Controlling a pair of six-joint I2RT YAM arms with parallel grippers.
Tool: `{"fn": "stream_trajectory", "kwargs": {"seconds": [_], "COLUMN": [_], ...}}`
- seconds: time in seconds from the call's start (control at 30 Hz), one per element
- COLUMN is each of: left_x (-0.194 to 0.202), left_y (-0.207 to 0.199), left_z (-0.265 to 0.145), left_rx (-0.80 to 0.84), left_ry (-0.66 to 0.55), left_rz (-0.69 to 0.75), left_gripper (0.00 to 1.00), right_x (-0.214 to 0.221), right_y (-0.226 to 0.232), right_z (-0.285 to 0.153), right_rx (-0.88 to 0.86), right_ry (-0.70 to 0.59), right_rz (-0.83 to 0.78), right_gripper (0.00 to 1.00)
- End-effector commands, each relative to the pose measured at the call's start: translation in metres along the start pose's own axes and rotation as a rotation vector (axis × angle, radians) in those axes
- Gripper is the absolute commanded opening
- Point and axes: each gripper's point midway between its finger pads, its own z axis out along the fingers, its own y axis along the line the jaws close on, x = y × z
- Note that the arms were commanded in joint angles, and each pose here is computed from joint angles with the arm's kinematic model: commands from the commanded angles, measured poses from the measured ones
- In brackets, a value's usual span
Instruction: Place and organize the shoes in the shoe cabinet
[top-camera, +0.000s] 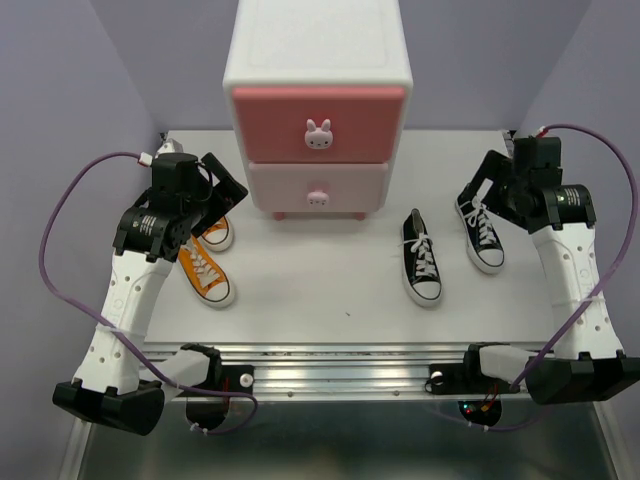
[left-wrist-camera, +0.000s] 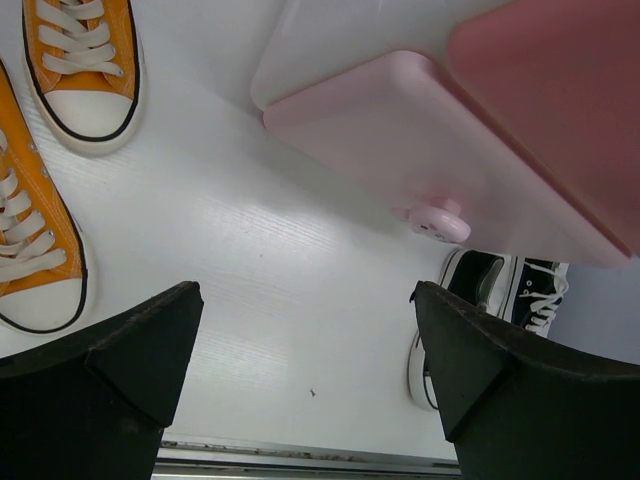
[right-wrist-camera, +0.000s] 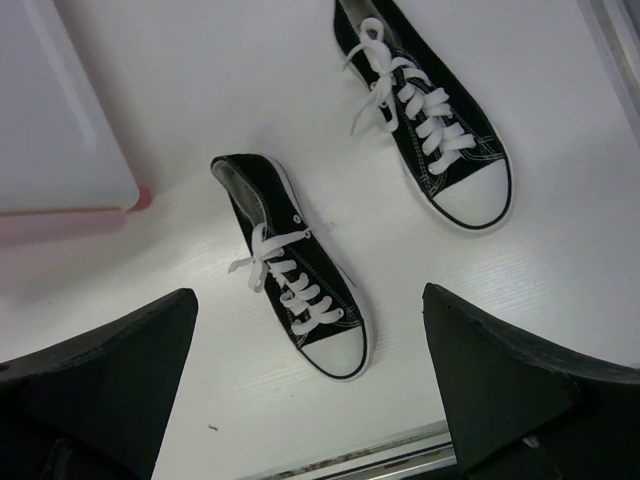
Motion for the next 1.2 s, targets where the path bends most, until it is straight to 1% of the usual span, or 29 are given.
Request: {"fn": "stream_trajectory", "kwargs": {"seconds": [0.0, 0.07, 0.1, 0.13, 0.23, 0.27, 0.37, 0.43, 0.5, 0.53, 0.57, 0.6, 0.63, 0.77, 0.83, 0.87, 0.9, 0.93, 0.97, 1.07, 1.1, 1.17], "left_x": [-0.003, -0.003, -0.003, -0.003, -0.001, -0.001, 0.001, 0.003, 0.004, 0.003, 0.004, 0.005, 0.005, 0.010, 0.009, 0.008, 0.008, 0.005, 0.006, 0.005, 0.005, 0.001], "left_y": [-0.005, -0.005, -0.005, -0.005, -0.003, -0.003, 0.000, 0.000, 0.000, -0.001, -0.001, 0.000, 0.001, 0.005, 0.004, 0.003, 0.005, 0.004, 0.004, 0.001, -0.001, -0.005], "left_z": [-0.003, -0.003, -0.003, -0.004, -0.005, -0.004, -0.004, -0.006, -0.007, -0.010, -0.010, -0.011, -0.012, -0.013, -0.016, -0.017, -0.018, -0.019, -0.019, -0.021, -0.021, -0.023], "left_rx": [0.032, 0.033, 0.034, 0.034, 0.029, 0.025, 0.013, 0.014, 0.016, 0.017, 0.018, 0.019, 0.017, 0.009, 0.019, 0.022, 0.014, 0.013, 0.009, 0.018, 0.026, 0.038], "left_ry": [-0.020, -0.019, -0.018, -0.015, -0.006, -0.003, 0.009, 0.018, 0.023, 0.022, 0.023, 0.026, 0.026, 0.043, 0.043, 0.038, 0.037, 0.032, 0.036, 0.044, 0.046, 0.034], "left_rz": [0.007, 0.015, 0.018, 0.021, 0.030, 0.035, 0.043, 0.042, 0.042, 0.040, 0.043, 0.046, 0.051, 0.065, 0.074, 0.086, 0.093, 0.097, 0.103, 0.110, 0.111, 0.107], "left_gripper": [0.99, 0.99, 0.99, 0.99, 0.99, 0.99, 0.99, 0.99, 0.99, 0.99, 0.99, 0.99, 0.99, 0.99, 0.99, 0.99, 0.99, 0.99, 0.99, 0.99, 0.99, 0.99], "right_x": [-0.020, -0.026, -0.031, -0.041, -0.058, -0.077, -0.115, -0.146, -0.163, -0.169, -0.177, -0.189, -0.194, -0.199, -0.206, -0.200, -0.200, -0.206, -0.199, -0.193, -0.185, -0.179], "right_y": [0.029, 0.045, 0.049, 0.060, 0.075, 0.085, 0.110, 0.127, 0.138, 0.147, 0.152, 0.159, 0.162, 0.193, 0.213, 0.229, 0.244, 0.251, 0.266, 0.296, 0.311, 0.326], "right_z": [-0.018, -0.023, -0.024, -0.035, -0.030, -0.046, -0.063, -0.080, -0.092, -0.091, -0.098, -0.115, -0.119, -0.139, -0.150, -0.158, -0.150, -0.163, -0.169, -0.166, -0.174, -0.161], "right_rx": [-0.191, -0.279, -0.291, -0.343, -0.367, -0.402, -0.481, -0.539, -0.583, -0.615, -0.637, -0.676, -0.691, -0.792, -0.839, -0.870, -0.881, -0.909, -0.941, -0.958, -0.982, -0.968], "right_ry": [-0.091, -0.108, -0.116, -0.136, -0.125, -0.168, -0.239, -0.324, -0.367, -0.367, -0.394, -0.447, -0.464, -0.526, -0.598, -0.611, -0.613, -0.647, -0.643, -0.680, -0.702, -0.702], "right_rz": [-0.094, -0.131, -0.129, -0.129, -0.133, -0.128, -0.127, -0.112, -0.098, -0.103, -0.106, -0.094, -0.088, -0.112, -0.146, -0.165, -0.179, -0.172, -0.171, -0.182, -0.210, -0.226], "right_gripper": [1.00, 1.00, 1.00, 1.00, 1.00, 1.00, 1.00, 1.00, 1.00, 1.00, 1.00, 1.00, 1.00, 1.00, 1.00, 1.00, 1.00, 1.00, 1.00, 1.00, 1.00, 1.00]}}
